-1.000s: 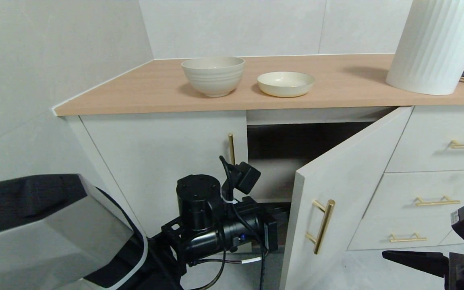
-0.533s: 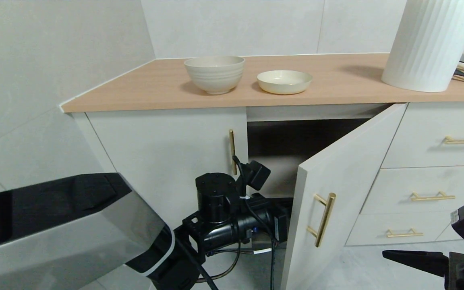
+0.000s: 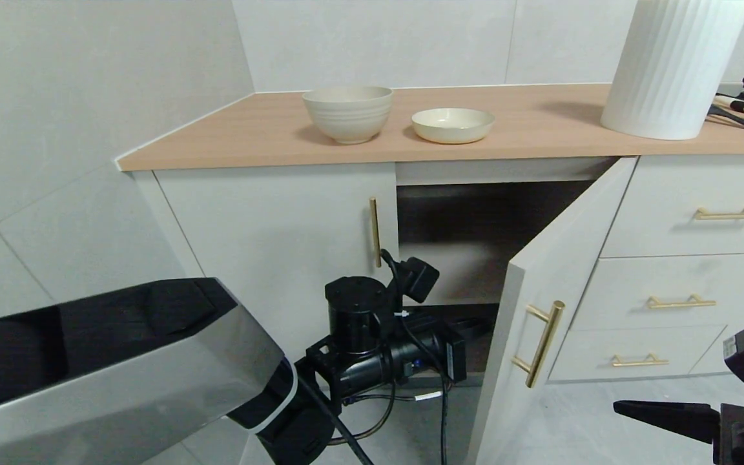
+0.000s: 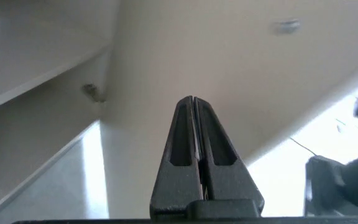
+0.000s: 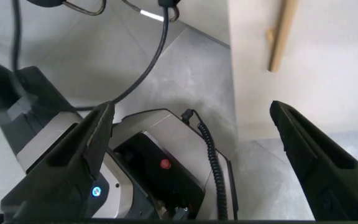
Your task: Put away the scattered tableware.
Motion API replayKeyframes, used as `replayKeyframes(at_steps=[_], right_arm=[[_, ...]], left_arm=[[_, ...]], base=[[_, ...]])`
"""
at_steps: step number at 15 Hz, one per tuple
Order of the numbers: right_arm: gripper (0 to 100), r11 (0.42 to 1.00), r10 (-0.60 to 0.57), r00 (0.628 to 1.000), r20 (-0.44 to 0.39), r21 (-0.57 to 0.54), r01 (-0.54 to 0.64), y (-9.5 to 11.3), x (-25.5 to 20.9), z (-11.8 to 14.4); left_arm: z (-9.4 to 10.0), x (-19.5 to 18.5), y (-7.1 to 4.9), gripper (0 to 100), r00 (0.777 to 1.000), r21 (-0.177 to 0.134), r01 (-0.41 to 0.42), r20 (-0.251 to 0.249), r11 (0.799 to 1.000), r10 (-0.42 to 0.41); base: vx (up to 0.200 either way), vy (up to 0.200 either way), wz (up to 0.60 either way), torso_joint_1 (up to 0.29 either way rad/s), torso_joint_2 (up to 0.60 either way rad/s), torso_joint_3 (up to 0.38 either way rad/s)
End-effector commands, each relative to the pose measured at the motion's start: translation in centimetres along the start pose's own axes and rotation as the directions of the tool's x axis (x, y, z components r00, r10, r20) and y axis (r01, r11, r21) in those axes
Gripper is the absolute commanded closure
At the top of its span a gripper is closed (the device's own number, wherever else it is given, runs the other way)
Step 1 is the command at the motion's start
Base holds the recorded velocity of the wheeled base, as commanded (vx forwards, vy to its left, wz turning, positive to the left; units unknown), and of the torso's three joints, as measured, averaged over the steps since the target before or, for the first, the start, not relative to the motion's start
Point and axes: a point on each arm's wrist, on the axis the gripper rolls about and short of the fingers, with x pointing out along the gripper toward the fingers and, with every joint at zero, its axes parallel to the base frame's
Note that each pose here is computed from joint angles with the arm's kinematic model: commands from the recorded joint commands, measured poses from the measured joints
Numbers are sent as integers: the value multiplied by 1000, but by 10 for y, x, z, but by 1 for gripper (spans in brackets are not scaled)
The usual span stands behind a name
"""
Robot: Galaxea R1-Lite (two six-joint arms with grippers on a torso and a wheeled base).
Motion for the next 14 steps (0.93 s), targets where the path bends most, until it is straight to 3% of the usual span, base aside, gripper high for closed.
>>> replayKeyframes(at_steps=[1, 5, 7, 8, 9, 11, 13, 14], right_arm=[[0, 1000, 0, 1000, -2, 0, 0, 0, 0, 0], [0, 1000, 6, 1000, -5, -1, -6, 0, 1, 0], [0, 1000, 19, 1000, -5, -5, -19, 2, 0, -1], [0, 1000, 26, 1000, 0, -8, -26, 3, -1, -1], [0, 998, 65, 998, -1, -16, -65, 6, -4, -2], [0, 974, 224, 974, 15, -39, -223, 12, -20, -8], [0, 939, 341, 940, 23, -54, -339, 14, -30, -11], [0, 940, 339, 940, 18, -52, -338, 14, -28, -11]], left_arm=[[-8, 6, 5, 100, 1000, -6, -12, -10, 1000, 12], [-10, 9, 6, 100, 999, -5, -34, -2, 999, 34], [-10, 15, 0, 100, 1000, 1, -11, 2, 1000, 11], [-8, 22, -10, 100, 1000, 13, 19, 12, 1000, -20], [-9, 32, -27, 100, 997, 25, 69, 15, 997, -70], [-20, 40, -87, 100, 977, 43, 211, -15, 976, -211], [-16, 22, -119, 100, 962, 47, 273, -30, 961, -272], [-12, 18, -122, 100, 961, 49, 277, -28, 959, -276]], base=[[0, 0, 0, 0, 0, 0], [0, 0, 0, 0, 0, 0], [0, 0, 0, 0, 0, 0], [0, 0, 0, 0, 0, 0], [0, 0, 0, 0, 0, 0], [0, 0, 0, 0, 0, 0], [0, 0, 0, 0, 0, 0], [0, 0, 0, 0, 0, 0]])
